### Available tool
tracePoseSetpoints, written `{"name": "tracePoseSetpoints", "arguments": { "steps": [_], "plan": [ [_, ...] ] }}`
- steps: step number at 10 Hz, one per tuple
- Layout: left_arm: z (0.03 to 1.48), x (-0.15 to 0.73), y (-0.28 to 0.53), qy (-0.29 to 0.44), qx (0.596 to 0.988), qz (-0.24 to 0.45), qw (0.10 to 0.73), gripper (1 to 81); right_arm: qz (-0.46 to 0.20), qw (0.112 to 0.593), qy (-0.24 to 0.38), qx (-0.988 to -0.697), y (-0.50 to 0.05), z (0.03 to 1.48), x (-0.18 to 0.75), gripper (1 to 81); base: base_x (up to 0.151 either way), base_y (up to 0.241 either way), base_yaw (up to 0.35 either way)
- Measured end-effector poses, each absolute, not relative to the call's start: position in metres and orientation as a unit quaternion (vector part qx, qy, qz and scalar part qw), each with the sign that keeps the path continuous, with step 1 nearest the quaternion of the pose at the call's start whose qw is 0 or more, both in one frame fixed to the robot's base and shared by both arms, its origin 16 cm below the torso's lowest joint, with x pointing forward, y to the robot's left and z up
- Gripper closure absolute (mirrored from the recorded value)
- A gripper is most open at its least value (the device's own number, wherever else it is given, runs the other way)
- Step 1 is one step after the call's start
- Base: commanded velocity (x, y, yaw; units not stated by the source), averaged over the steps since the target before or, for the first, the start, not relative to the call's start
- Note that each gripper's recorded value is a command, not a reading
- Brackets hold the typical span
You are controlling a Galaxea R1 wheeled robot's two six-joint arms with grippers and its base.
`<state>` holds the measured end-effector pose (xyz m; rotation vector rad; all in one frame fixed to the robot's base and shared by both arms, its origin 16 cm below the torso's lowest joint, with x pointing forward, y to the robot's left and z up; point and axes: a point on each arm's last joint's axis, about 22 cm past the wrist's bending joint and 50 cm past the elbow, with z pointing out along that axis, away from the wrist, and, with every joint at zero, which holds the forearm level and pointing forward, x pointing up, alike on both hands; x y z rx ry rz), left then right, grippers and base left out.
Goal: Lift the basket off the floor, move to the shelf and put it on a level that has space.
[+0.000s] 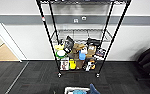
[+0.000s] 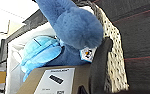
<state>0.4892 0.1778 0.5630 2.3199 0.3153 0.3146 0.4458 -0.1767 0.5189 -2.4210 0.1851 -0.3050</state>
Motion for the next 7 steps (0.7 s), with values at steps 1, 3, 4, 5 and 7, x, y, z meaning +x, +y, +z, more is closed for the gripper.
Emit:
{"name": "tracePoseSetpoints", "arguments": {
  "steps": [1, 3, 4, 5, 7],
  "plan": [
    [0.576, 0.485, 0.178, 0.12, 0.908, 0.129, 0.381, 81.1, -0.123, 0.341, 0.068, -0.93, -0.177, 0.53, 0.442, 81.1, 0.0, 0.0, 0.0],
    [0.603, 0.48, 0.177, 0.11, 0.905, 0.143, 0.385, 81.1, -0.134, 0.342, 0.06, -0.928, -0.176, 0.553, 0.435, 81.1, 0.0, 0.0, 0.0],
    [0.62, 0.478, 0.174, 0.105, 0.902, 0.152, 0.39, 81.1, -0.142, 0.344, 0.055, -0.927, -0.175, 0.566, 0.433, 81.1, 0.0, 0.0, 0.0],
    [0.634, 0.477, 0.173, 0.1, 0.9, 0.161, 0.392, 81.1, -0.152, 0.346, 0.051, -0.925, -0.176, 0.58, 0.433, 81.1, 0.0, 0.0, 0.0],
    [0.656, 0.466, 0.175, 0.094, 0.898, 0.174, 0.394, 81.1, -0.17, 0.346, 0.043, -0.922, -0.176, 0.603, 0.429, 81.1, 0.0, 0.0, 0.0]
  ]
}}
